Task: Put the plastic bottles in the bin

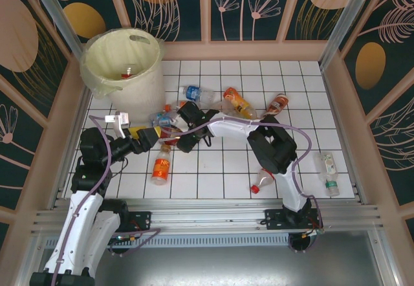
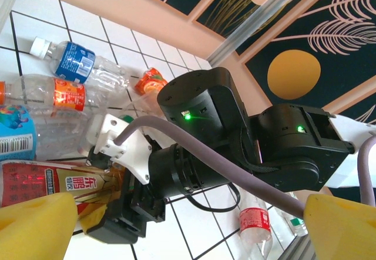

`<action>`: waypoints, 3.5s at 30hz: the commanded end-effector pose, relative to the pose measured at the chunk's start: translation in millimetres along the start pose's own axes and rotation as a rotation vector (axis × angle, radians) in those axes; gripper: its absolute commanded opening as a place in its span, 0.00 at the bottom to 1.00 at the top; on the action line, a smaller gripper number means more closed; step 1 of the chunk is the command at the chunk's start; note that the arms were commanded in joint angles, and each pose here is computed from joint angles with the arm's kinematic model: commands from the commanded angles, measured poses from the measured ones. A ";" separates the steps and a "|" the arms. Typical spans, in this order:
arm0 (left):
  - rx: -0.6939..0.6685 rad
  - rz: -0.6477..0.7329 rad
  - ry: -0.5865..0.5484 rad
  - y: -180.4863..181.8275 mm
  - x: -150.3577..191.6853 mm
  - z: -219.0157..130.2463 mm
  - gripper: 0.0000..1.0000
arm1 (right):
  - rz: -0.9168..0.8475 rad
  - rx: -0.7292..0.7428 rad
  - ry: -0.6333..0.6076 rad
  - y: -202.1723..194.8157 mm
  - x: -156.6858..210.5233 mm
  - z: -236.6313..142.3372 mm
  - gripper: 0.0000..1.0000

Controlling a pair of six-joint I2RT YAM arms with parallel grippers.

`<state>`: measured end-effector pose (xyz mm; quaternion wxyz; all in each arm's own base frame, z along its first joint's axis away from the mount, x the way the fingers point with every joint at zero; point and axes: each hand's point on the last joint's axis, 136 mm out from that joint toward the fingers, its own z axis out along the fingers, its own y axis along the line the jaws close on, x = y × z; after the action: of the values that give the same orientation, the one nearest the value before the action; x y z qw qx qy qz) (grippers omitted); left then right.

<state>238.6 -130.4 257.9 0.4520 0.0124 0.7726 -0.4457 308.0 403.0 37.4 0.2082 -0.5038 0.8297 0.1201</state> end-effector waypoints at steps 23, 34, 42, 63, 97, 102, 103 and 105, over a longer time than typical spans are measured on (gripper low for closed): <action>-0.023 -0.064 -0.115 15.8 -13.4 5.4 0.99 | 0.190 -0.233 -0.311 3.0 -40.5 -85.2 0.68; 0.175 -0.049 -0.142 -12.2 -19.7 8.8 0.99 | 0.435 -0.532 -0.527 -6.0 -42.8 -159.0 0.67; 0.329 0.026 -0.093 -39.5 -20.5 18.7 0.99 | 0.486 -0.786 -0.598 7.9 -40.8 -214.4 0.67; 0.563 0.240 -0.062 -105.0 -39.7 56.5 0.98 | 0.370 -1.017 -0.620 55.1 -34.5 -286.0 0.68; 0.334 0.187 -0.009 -98.2 -69.9 89.9 0.47 | 0.311 -0.803 -0.702 55.3 -13.3 -301.4 0.99; 0.178 0.211 -0.049 -94.6 -100.7 88.9 0.49 | 0.317 -0.611 -0.758 44.0 -7.7 -319.2 0.99; 0.145 0.219 -0.057 -94.6 -107.8 87.7 0.49 | 0.322 -0.570 -0.771 41.1 -6.6 -322.9 0.99; 0.069 0.236 -0.087 -93.0 -124.4 84.5 0.49 | 0.333 -0.486 -0.798 33.5 -5.5 -330.7 0.99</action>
<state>308.0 -221.5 399.2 0.5053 0.1379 0.6862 -0.5048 203.0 299.0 320.5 0.3098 -0.3137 0.6950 0.5680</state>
